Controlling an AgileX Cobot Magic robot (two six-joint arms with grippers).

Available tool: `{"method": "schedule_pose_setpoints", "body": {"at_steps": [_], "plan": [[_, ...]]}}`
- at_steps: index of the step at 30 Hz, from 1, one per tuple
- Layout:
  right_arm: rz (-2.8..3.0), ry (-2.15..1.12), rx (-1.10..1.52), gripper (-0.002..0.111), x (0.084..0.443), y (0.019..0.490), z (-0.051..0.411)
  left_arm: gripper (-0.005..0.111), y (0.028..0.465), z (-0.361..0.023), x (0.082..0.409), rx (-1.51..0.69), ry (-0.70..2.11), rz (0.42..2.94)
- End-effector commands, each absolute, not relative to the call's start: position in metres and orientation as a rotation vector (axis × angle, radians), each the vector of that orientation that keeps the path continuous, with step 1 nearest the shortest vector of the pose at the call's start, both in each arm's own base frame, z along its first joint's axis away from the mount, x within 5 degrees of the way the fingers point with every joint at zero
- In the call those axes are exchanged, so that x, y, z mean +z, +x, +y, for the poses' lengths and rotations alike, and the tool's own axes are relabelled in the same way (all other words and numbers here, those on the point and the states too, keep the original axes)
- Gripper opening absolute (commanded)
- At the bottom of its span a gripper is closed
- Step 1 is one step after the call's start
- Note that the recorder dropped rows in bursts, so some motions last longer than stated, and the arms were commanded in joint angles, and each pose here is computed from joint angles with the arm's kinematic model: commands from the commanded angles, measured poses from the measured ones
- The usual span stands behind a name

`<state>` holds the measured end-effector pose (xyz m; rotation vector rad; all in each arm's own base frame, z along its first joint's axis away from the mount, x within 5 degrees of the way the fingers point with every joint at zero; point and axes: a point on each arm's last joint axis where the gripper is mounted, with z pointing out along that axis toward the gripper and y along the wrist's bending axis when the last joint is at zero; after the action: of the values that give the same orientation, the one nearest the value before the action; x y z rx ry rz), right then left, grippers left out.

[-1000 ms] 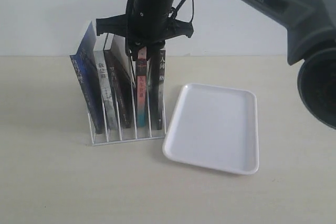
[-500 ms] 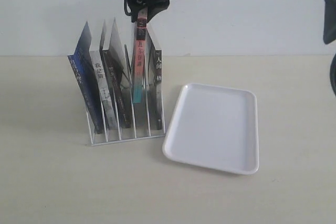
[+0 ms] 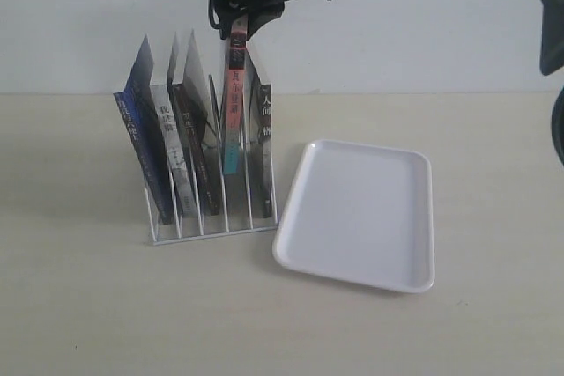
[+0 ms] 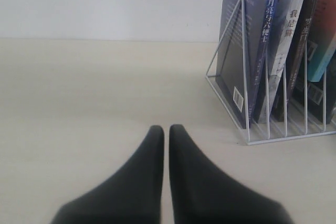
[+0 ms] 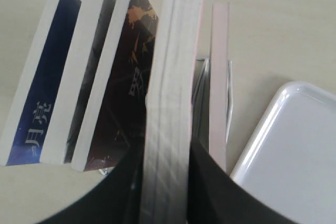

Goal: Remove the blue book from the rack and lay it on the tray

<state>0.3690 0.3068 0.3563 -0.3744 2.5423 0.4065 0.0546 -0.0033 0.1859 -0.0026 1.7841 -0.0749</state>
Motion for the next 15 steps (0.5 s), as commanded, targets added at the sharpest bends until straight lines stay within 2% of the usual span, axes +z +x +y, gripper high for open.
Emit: {"method": "schedule_pose_setpoints", "body": {"at_steps": [1,11,15], "plan": [[2.468,-0.373,0.464,0.0,0.371,0.368,0.307,0.004,0.054,-0.003,0.187,-0.077,-0.007,1.776],[2.555,-0.392,0.413,0.0,0.326,0.382,0.322,0.004,0.054,-0.003,0.187,-0.077,-0.007,1.776],[2.561,-0.416,0.412,0.0,0.321,0.38,0.327,0.004,0.054,-0.003,0.187,-0.077,-0.007,1.776]]}}
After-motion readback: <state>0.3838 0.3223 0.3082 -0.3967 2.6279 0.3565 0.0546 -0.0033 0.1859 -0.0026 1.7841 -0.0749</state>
